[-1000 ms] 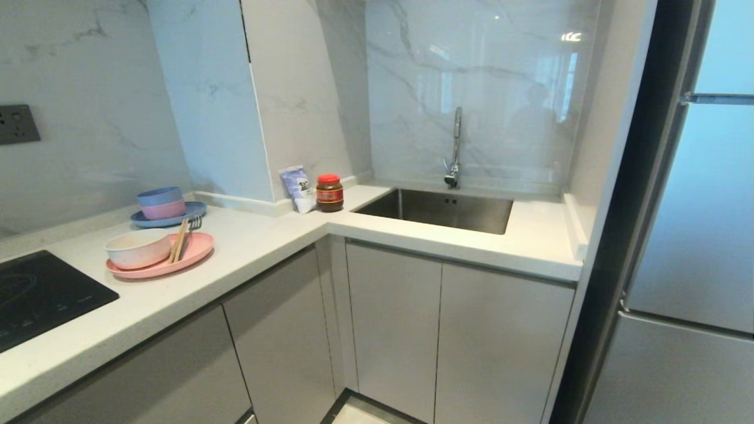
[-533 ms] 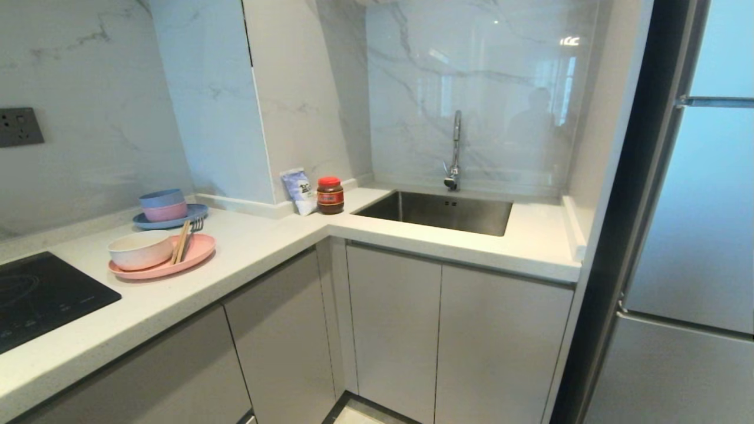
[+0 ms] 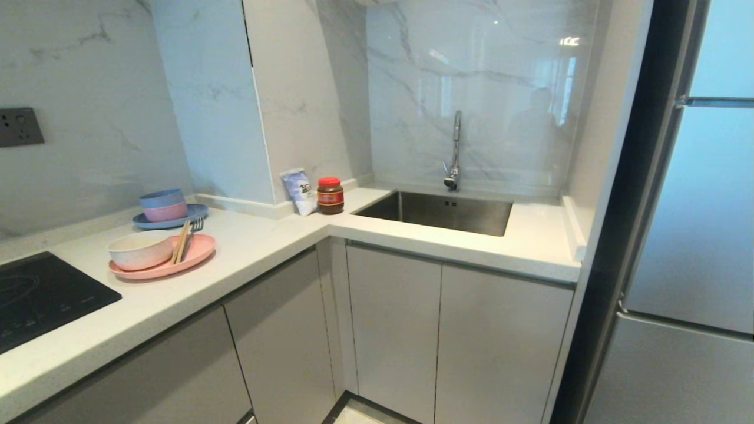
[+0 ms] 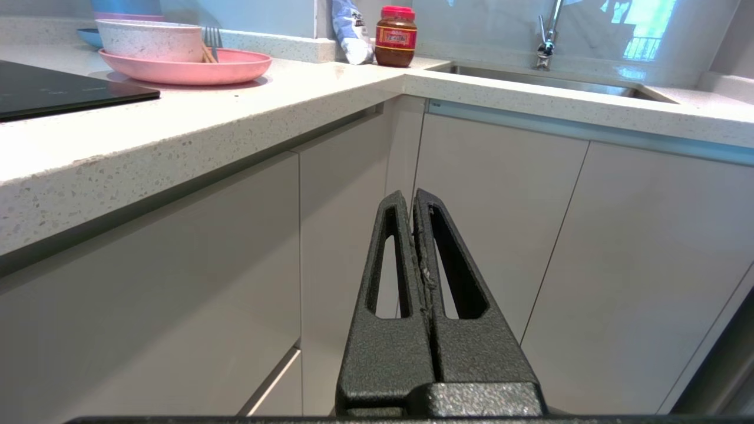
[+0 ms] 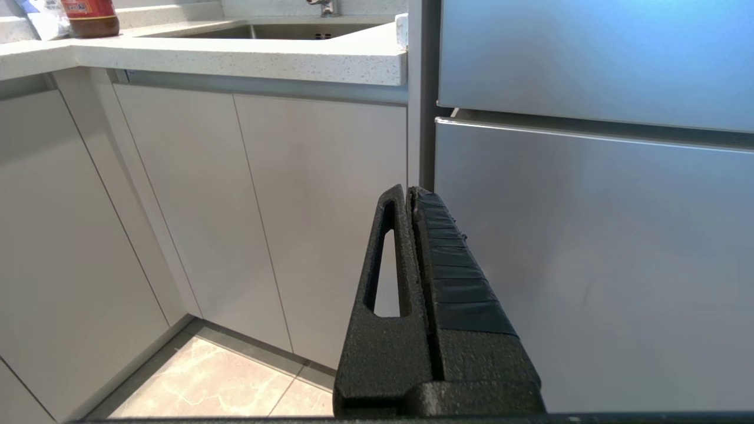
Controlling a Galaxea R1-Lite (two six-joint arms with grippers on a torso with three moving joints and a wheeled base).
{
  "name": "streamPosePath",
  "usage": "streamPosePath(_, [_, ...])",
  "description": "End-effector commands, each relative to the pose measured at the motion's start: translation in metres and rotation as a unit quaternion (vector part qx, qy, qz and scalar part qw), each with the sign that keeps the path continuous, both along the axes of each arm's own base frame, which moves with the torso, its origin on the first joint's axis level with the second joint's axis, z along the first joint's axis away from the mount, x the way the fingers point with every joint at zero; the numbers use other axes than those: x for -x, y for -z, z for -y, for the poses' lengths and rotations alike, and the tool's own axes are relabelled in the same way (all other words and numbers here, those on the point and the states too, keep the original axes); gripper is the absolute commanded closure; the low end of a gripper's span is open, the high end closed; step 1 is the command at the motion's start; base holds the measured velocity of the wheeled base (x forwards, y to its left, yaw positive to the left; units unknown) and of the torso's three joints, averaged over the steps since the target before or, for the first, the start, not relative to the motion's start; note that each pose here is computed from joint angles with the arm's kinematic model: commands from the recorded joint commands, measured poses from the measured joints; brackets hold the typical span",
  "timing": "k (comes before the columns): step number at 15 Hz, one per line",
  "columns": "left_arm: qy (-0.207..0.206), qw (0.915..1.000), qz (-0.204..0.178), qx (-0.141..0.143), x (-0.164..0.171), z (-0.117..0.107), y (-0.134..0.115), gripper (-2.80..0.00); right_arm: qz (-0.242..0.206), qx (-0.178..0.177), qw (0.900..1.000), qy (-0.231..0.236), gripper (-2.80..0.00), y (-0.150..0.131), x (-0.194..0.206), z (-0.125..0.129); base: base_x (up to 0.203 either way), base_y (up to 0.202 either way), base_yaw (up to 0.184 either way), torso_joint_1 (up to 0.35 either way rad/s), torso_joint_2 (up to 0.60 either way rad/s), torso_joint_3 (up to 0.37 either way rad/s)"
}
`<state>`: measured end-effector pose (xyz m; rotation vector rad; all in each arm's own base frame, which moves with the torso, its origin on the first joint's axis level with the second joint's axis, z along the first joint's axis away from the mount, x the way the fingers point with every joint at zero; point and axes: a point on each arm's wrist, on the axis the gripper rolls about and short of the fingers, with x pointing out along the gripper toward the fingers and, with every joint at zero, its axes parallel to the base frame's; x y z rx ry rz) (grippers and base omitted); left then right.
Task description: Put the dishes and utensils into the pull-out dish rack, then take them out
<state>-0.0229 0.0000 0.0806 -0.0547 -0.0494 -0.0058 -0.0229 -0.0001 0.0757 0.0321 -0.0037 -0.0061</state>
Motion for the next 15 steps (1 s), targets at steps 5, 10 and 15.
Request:
streamPosePath(5, [0.0,0.9999,-0.011,0.0,-0.0018,0.0,0.0058,0.0,0.0,0.002,1.0,0.0,0.0,0.0004,0.0001,0.0,0.0,0.0,0.0,0.0,0.0,0.0])
streamPosePath(10, [0.0,0.9999,-0.011,0.0,-0.0018,0.0,0.0059,0.0,0.0,0.001,1.0,0.0,0.0,0.0004,0.0001,0.0,0.0,0.0,0.0,0.0,0.0,0.0])
streamPosePath(15, [0.0,0.9999,-0.011,0.0,-0.0018,0.0,0.006,0.0,0.001,0.0,1.0,0.0,0.0,0.0001,0.0001,0.0,0.0,0.0,0.0,0.0,0.0,0.0])
